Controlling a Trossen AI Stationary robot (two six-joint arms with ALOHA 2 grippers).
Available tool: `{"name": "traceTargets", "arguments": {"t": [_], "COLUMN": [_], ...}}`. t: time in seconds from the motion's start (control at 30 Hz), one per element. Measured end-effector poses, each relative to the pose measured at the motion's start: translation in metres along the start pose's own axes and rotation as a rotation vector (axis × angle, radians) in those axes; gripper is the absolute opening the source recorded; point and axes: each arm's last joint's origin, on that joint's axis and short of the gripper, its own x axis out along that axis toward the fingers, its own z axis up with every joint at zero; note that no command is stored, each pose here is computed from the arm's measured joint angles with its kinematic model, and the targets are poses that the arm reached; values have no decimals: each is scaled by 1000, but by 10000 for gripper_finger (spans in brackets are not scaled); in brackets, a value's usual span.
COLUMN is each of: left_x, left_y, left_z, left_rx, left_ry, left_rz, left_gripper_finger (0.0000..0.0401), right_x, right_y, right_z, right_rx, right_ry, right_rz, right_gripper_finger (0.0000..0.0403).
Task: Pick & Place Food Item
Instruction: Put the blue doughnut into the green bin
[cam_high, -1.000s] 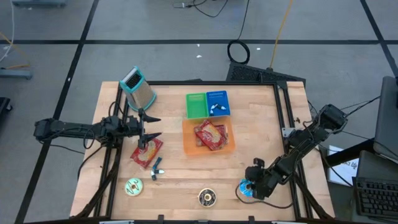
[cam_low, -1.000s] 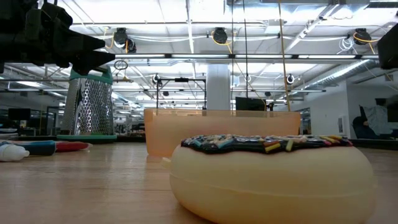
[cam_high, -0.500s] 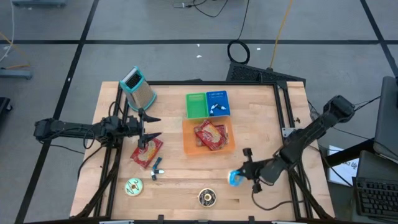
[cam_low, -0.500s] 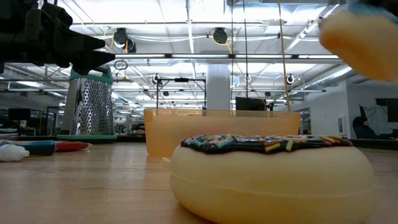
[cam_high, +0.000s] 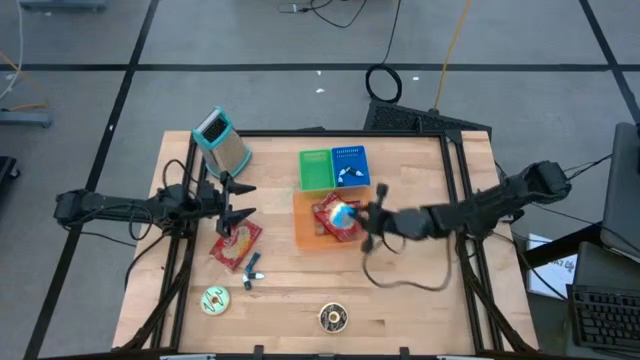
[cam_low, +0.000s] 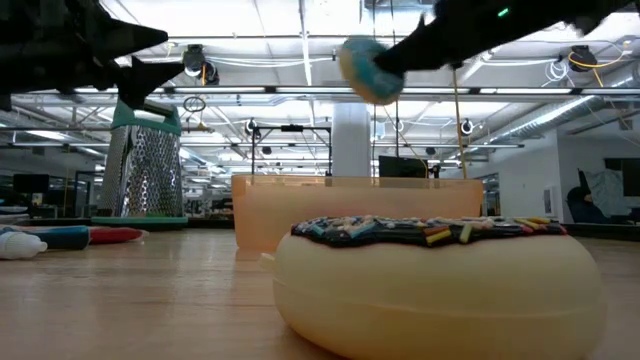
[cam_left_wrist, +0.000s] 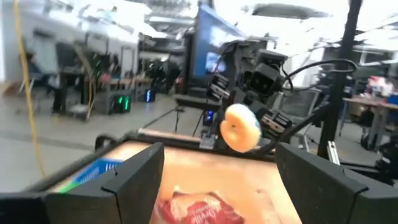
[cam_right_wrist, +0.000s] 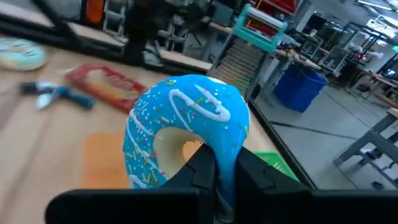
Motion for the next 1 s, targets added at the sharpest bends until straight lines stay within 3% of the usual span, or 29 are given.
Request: {"name": "traceTargets", "arguments": {"t": [0.23, 0.4, 0.67, 0.8, 1.0], "left_x": [7, 44, 130, 165, 197], "left_y": [6, 2, 0, 2, 7], "left_z": [-3, 22, 46, 47, 45], "left_rx": [-94, -125, 75, 130, 256], "left_ry": [3, 57, 299, 337, 367], "left_rz": [221, 239, 350, 359, 415], "left_gripper_finger": [306, 306, 306, 306, 306], "right_x": [50, 72, 91, 92, 91], "right_y": [-35, -51, -74, -76, -80], "right_z": [-23, -40, -53, -51, -42], "right_rx": [83, 63, 7, 12, -81], "right_ry": [-96, -149, -279, -322, -359], "right_rz": [11, -85, -244, -268, -310], "right_gripper_finger": [20, 19, 19, 18, 18]}}
